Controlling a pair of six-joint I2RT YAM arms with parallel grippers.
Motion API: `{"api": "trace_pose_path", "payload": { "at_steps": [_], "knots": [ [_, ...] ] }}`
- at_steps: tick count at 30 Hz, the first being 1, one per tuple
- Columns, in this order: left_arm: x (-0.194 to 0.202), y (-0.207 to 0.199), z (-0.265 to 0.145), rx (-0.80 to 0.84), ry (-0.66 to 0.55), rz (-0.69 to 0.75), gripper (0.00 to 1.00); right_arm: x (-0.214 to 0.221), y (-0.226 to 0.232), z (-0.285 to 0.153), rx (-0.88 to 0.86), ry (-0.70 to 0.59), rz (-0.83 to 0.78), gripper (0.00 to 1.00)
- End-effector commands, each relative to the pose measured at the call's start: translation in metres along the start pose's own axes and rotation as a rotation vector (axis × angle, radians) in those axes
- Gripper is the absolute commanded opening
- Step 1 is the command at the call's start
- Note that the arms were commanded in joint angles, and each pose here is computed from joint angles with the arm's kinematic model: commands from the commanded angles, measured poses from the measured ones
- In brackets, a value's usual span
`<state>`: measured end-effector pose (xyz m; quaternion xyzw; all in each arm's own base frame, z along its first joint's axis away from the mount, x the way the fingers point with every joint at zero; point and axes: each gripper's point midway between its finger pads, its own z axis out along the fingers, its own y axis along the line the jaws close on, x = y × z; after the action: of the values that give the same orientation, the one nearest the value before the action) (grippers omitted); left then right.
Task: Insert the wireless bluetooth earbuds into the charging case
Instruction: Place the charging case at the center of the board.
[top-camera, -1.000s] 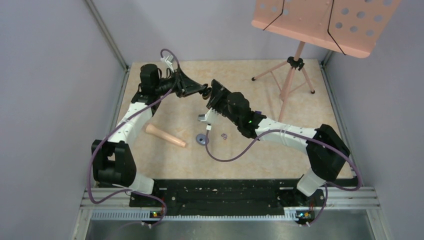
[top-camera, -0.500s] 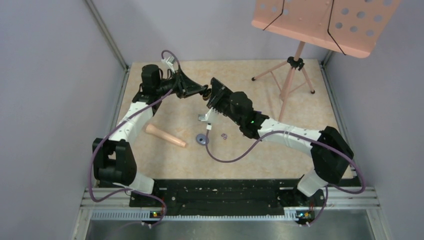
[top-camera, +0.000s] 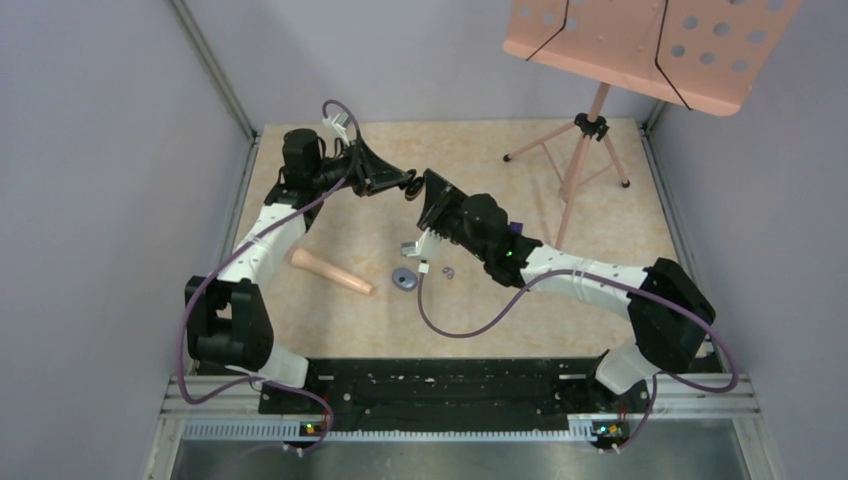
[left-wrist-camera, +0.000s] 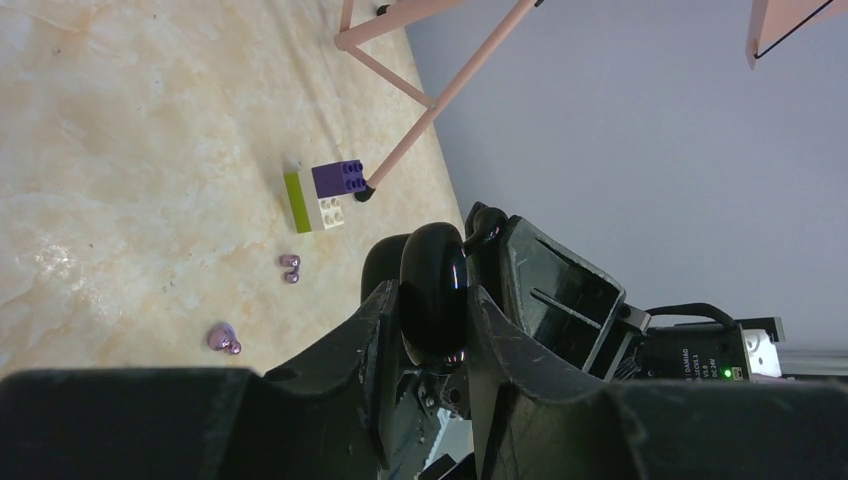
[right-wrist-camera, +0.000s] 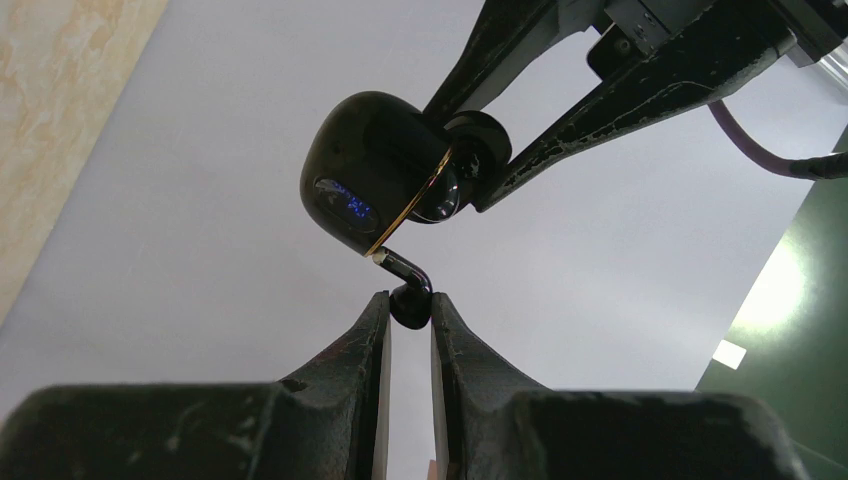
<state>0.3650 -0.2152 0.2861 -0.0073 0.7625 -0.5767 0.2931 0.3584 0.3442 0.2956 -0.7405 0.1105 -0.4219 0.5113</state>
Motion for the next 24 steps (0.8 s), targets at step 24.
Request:
{"api": "trace_pose_path", "payload": {
  "at_steps": [24],
  "knots": [
    [-0.005,-0.015,-0.001,0.051,-0.008,0.056,0.00,0.004,-0.025,0.013,0.064,0.007,0.002,0.00]
  ]
}}
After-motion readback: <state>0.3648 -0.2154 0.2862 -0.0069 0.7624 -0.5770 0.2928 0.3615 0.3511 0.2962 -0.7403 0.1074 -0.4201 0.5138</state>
